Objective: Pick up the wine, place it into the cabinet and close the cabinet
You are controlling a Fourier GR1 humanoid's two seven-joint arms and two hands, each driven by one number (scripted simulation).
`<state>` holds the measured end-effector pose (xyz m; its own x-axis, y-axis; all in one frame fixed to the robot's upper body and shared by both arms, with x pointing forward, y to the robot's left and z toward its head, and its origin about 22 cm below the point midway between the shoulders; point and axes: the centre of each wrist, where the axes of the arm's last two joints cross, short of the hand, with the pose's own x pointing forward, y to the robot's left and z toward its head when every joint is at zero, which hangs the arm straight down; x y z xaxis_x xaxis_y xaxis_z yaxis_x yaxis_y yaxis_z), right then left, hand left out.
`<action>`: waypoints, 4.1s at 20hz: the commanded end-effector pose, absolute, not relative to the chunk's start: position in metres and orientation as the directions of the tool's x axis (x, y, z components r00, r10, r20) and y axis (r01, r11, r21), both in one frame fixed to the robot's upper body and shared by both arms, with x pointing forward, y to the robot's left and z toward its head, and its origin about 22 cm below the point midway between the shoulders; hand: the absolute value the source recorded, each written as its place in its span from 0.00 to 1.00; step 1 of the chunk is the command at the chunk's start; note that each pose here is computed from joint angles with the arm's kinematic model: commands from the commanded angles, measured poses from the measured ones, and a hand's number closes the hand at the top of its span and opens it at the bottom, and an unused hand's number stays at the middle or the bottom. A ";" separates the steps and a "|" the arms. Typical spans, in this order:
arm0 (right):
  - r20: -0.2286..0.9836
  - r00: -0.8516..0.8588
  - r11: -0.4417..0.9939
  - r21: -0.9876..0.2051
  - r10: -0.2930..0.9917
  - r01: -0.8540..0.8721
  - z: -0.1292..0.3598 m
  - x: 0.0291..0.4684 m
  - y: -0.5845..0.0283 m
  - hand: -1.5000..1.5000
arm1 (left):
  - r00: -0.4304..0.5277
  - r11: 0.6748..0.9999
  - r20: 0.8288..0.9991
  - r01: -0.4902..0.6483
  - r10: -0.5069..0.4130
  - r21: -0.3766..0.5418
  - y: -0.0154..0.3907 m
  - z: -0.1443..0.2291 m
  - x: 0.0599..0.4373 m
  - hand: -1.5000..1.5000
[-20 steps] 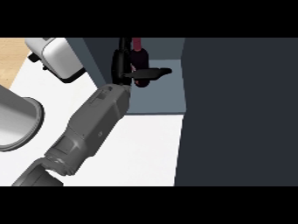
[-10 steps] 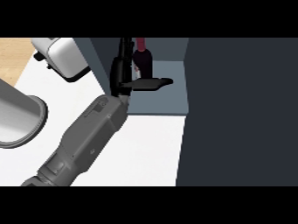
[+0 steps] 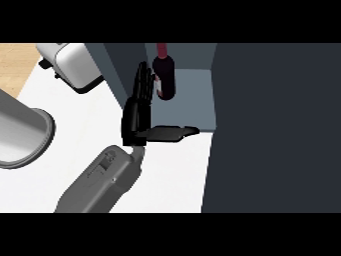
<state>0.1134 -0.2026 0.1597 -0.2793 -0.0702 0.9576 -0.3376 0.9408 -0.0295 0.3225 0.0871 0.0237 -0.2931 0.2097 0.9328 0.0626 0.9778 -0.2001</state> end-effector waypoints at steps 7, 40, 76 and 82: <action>0.937 -0.345 0.931 -0.072 -0.060 -0.357 0.195 0.080 -0.214 0.00 | -0.323 0.964 0.909 0.077 0.265 -0.254 0.096 0.027 0.225 0.00; 0.978 -0.179 0.581 -0.085 -0.107 -0.810 0.193 0.099 -0.096 1.00 | -0.345 0.978 0.917 0.013 0.201 -0.210 0.261 0.045 0.133 0.00; 0.985 0.144 0.417 0.091 0.095 -0.905 0.252 0.333 0.042 1.00 | -0.408 0.974 0.885 0.073 0.225 -0.214 0.372 0.108 0.152 0.00; 1.000 0.009 0.628 -0.007 0.022 -0.778 0.239 0.389 0.020 1.00 | -0.404 0.975 0.889 0.055 0.217 -0.214 0.376 0.105 0.148 0.00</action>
<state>0.3526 0.0427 0.2508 0.0259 0.0530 0.9983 -0.8532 0.5216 -0.0056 0.1491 0.3768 0.1043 -0.3992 0.2152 0.8912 0.0655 0.9763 -0.2064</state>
